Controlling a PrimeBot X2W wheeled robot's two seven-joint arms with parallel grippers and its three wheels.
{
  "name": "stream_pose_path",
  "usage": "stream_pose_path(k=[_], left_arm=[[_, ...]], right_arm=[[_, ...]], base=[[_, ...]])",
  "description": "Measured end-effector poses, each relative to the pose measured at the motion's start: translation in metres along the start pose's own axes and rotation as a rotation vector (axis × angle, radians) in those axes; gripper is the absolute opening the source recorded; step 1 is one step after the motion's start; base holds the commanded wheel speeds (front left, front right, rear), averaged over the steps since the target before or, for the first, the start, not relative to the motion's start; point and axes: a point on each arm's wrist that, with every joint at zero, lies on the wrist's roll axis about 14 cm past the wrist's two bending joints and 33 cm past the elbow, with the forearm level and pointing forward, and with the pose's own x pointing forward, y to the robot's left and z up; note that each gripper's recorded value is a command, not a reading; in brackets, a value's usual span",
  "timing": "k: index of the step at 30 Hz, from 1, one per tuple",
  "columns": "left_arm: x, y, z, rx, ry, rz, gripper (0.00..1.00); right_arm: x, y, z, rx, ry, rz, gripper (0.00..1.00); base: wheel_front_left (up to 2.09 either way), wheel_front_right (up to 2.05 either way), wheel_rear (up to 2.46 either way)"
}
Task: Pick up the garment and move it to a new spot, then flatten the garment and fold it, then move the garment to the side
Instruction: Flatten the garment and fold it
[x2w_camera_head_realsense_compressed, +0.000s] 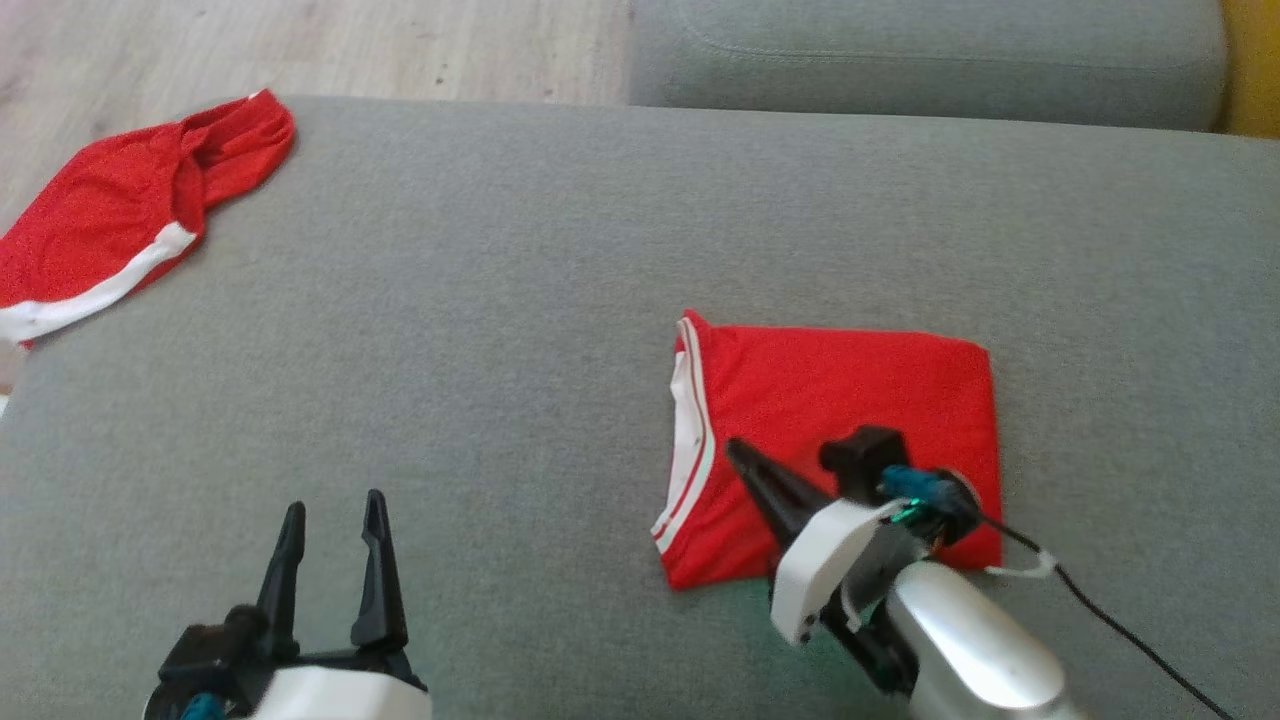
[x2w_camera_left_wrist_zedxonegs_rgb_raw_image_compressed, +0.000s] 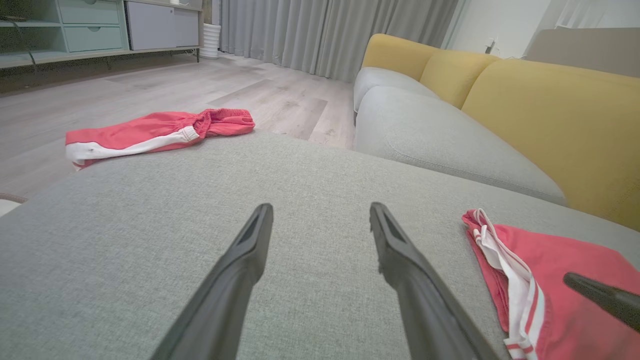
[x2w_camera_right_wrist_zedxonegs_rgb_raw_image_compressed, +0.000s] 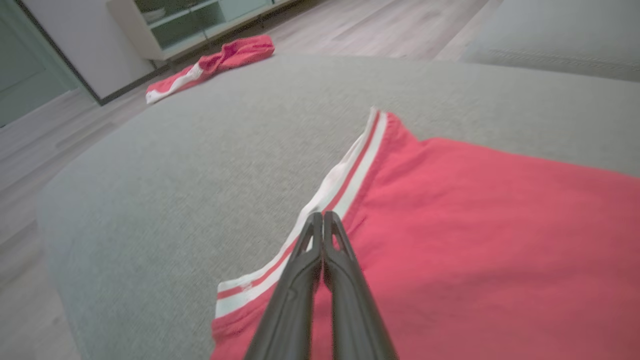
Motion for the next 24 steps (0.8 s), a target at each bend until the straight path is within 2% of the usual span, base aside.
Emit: stream_pose_path(k=[1,2,3,4,6,7,12,18,24], left_arm=[[0.001,-0.002,0.0,0.0,-0.002,-0.007,1.0],[0.002,-0.004,0.001,0.001,-0.003,-0.014,1.0],[0.003,-0.006,0.001,0.001,-0.005,-0.022,1.0],[0.004,-0.009,0.002,0.001,-0.008,-0.032,1.0],[0.005,-0.016,0.002,0.001,-0.008,-0.061,1.0],[0.006,-0.02,0.001,0.002,-0.005,-0.075,1.0],[0.01,-0.034,-0.002,0.011,0.004,-0.129,1.0],[0.011,-0.047,-0.001,0.02,0.0,-0.173,1.0],[0.007,-0.049,-0.006,0.013,0.013,-0.177,1.0]], right_arm=[[-0.002,-0.005,0.006,0.005,-0.028,-0.016,0.22],[-0.004,-0.011,0.012,0.009,-0.058,-0.035,0.3],[-0.006,-0.017,0.018,0.009,-0.087,-0.056,0.3],[-0.009,-0.025,0.025,0.009,-0.116,-0.08,0.4],[-0.017,-0.039,0.039,0.008,-0.18,-0.128,0.93],[-0.022,-0.047,0.045,0.008,-0.206,-0.155,1.0],[-0.052,-0.078,0.059,0.025,-0.302,-0.28,1.0],[-0.098,-0.102,0.041,0.085,-0.352,-0.427,1.0],[-0.134,-0.108,0.026,0.132,-0.39,-0.519,1.0]], base=[[0.0,0.0,0.0],[0.0,0.0,0.0],[0.0,0.0,0.0],[0.0,0.0,0.0],[0.0,0.0,0.0],[0.0,0.0,0.0],[0.0,0.0,0.0],[0.0,0.0,0.0],[0.0,0.0,0.0]])
